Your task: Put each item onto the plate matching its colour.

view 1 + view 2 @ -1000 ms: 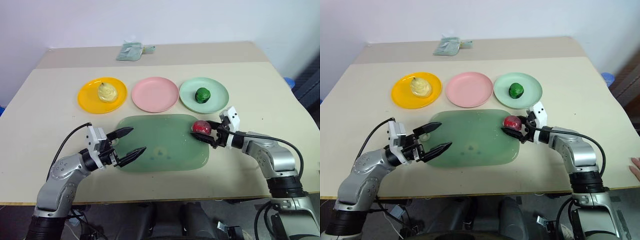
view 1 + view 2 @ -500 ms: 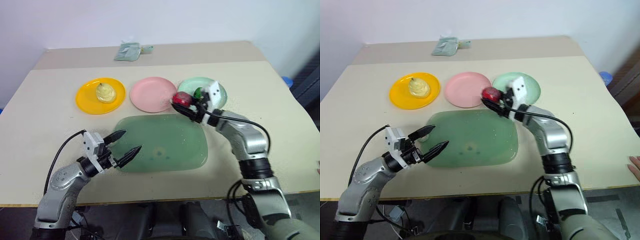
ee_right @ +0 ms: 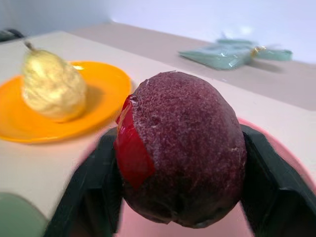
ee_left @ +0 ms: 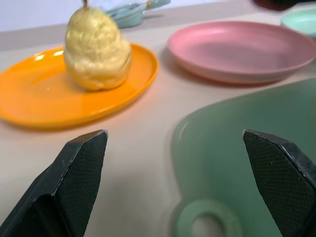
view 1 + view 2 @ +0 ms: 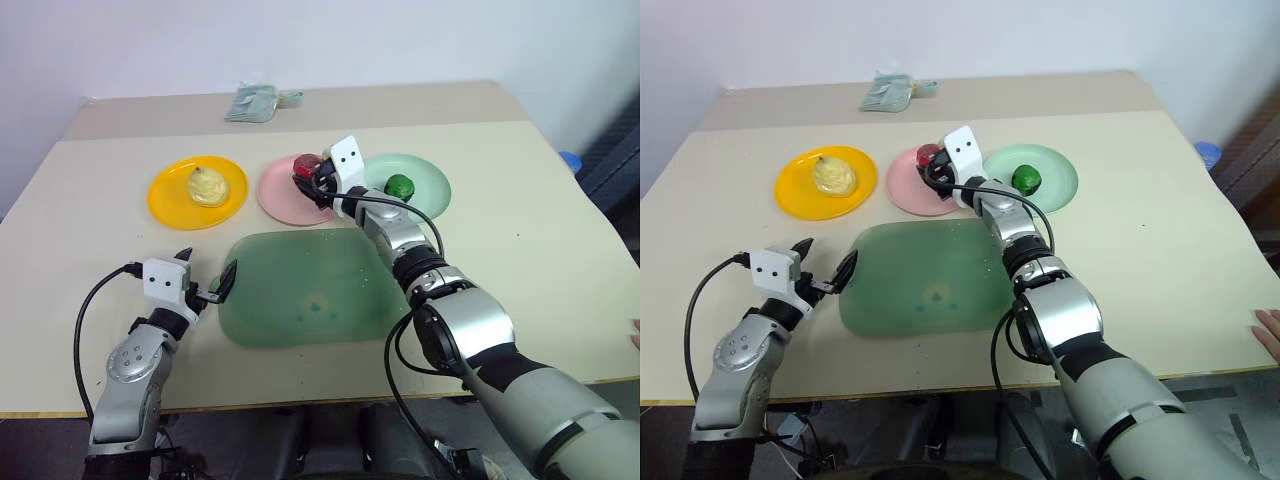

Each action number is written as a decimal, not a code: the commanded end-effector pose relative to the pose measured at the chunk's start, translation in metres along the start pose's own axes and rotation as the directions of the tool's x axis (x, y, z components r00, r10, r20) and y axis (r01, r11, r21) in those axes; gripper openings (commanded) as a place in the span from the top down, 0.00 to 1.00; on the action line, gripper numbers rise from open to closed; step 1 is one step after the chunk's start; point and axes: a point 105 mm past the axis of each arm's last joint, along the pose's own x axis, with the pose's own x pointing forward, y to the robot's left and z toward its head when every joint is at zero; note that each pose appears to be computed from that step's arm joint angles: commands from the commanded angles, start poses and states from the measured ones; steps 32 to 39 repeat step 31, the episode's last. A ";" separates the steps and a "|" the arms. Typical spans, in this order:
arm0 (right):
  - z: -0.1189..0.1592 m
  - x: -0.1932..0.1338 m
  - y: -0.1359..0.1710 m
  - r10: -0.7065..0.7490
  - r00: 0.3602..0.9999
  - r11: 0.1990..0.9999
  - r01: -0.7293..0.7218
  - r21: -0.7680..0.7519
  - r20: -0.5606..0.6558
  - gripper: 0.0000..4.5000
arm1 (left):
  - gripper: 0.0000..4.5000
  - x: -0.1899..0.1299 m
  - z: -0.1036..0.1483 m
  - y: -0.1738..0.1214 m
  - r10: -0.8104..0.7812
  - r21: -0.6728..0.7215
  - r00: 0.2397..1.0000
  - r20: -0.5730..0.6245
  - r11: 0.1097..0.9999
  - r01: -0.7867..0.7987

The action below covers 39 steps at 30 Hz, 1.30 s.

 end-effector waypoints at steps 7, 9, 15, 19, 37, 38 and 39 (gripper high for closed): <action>0.040 -0.014 -0.010 0.116 0.977 0.992 -0.105 -0.068 0.178 0.01 | 0.00 -0.006 0.031 -0.011 -0.101 0.069 0.988 0.114 0.993 0.093; 0.040 -0.032 -0.016 0.163 0.963 0.984 -0.143 -0.108 0.212 0.01 | 0.00 -0.006 0.032 -0.014 -0.144 0.083 0.984 0.109 0.987 0.136; 0.027 -0.133 -0.033 0.137 0.977 0.982 -0.113 -0.153 0.160 0.01 | 0.00 -0.005 0.039 -0.010 -0.218 0.093 0.970 0.105 0.974 0.208; 0.013 -0.197 -0.033 0.059 0.997 0.990 -0.053 -0.129 0.043 0.01 | 0.00 -0.011 0.043 0.002 -0.251 0.085 0.964 0.086 0.966 0.244; -0.019 -0.302 -0.032 -0.162 0.972 0.985 0.149 -0.088 -0.169 0.01 | 0.00 -0.022 0.037 -0.001 -0.425 0.087 0.905 -0.018 0.901 0.425; -0.019 -0.302 -0.032 -0.162 0.972 0.985 0.149 -0.088 -0.169 0.01 | 0.00 -0.022 0.037 -0.001 -0.425 0.087 0.905 -0.018 0.901 0.425; -0.019 -0.302 -0.032 -0.162 0.972 0.985 0.149 -0.088 -0.169 0.01 | 0.00 -0.022 0.037 -0.001 -0.425 0.087 0.905 -0.018 0.901 0.425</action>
